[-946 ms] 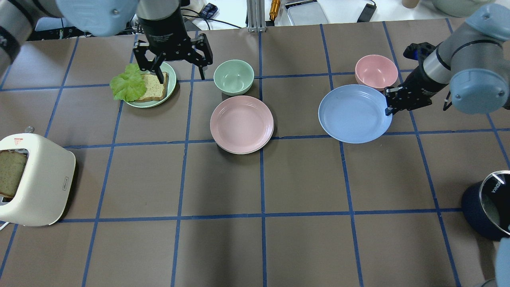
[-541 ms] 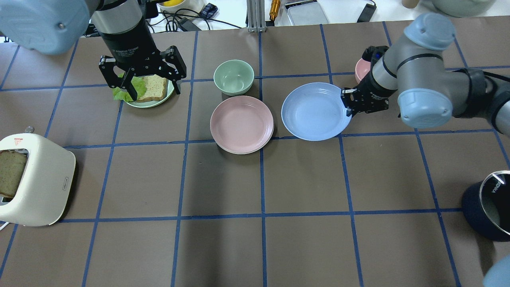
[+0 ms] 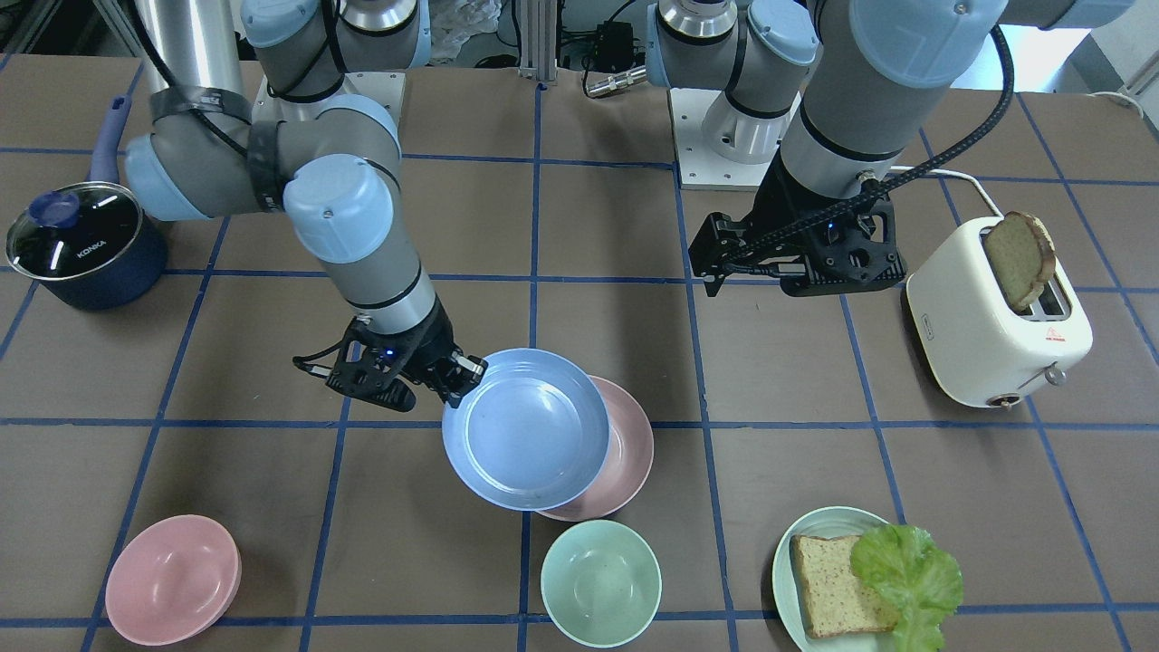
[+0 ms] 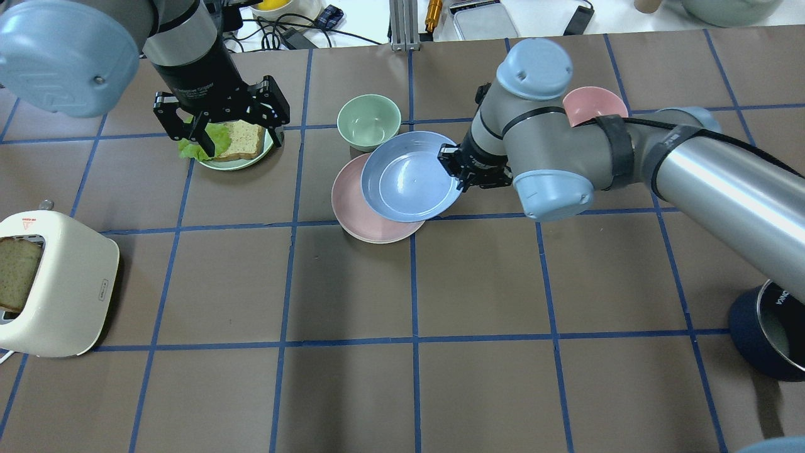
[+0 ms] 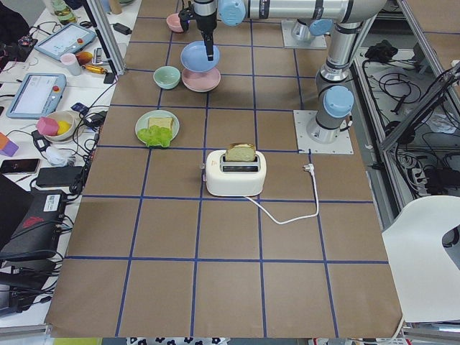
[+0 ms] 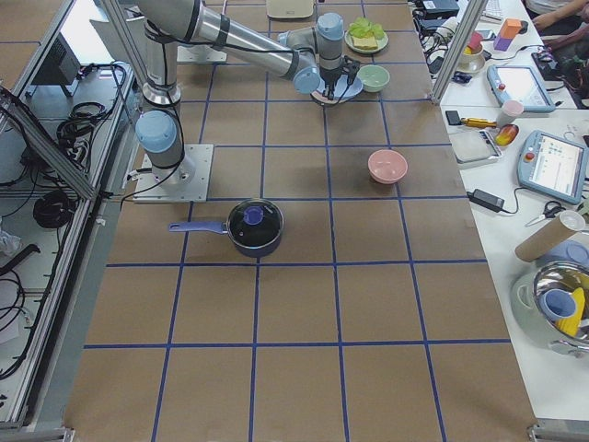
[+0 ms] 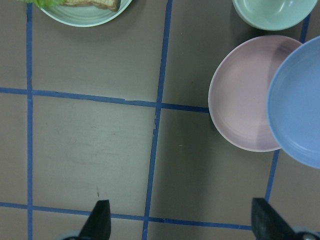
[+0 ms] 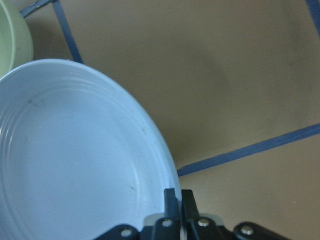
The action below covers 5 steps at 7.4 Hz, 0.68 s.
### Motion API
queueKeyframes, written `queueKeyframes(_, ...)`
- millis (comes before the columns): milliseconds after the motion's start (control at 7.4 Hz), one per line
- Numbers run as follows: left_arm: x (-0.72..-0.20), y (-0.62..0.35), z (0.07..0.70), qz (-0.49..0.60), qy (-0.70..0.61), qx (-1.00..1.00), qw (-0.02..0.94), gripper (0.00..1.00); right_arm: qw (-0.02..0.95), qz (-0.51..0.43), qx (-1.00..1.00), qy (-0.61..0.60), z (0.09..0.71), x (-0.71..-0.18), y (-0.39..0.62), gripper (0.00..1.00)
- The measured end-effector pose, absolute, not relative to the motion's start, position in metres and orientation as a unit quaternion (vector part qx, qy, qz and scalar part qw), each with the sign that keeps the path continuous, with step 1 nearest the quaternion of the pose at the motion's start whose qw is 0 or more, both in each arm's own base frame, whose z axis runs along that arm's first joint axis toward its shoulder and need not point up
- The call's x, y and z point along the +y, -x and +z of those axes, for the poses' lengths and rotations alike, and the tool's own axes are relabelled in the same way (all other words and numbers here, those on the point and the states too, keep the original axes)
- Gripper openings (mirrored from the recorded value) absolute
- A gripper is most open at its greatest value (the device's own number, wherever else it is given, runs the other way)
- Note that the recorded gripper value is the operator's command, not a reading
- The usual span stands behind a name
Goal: Stack three plates with pink and blue
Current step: 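Carry the blue plate with the right gripper onto the pink plate, then release the blue plate and raise the right gripper away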
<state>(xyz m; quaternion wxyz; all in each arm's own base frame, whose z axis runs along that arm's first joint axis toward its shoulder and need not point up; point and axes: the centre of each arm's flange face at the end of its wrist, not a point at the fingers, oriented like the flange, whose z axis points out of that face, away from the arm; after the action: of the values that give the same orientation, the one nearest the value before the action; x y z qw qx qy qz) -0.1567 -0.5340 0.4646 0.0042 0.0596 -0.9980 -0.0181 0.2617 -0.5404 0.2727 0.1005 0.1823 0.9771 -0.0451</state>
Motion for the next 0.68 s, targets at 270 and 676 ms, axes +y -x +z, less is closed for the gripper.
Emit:
queueKeyframes(270,-0.534,0.159,0.469,-0.013,-0.058,-0.998,0.007,1.0,0.111,-0.055,0.973,-0.193,0.264,-0.539,-0.284,0.01)
queueKeyframes(676,-0.534,0.157,0.472,-0.013,-0.06,-0.998,0.007,1.0,0.117,-0.051,0.971,-0.202,0.255,-0.542,-0.293,0.43)
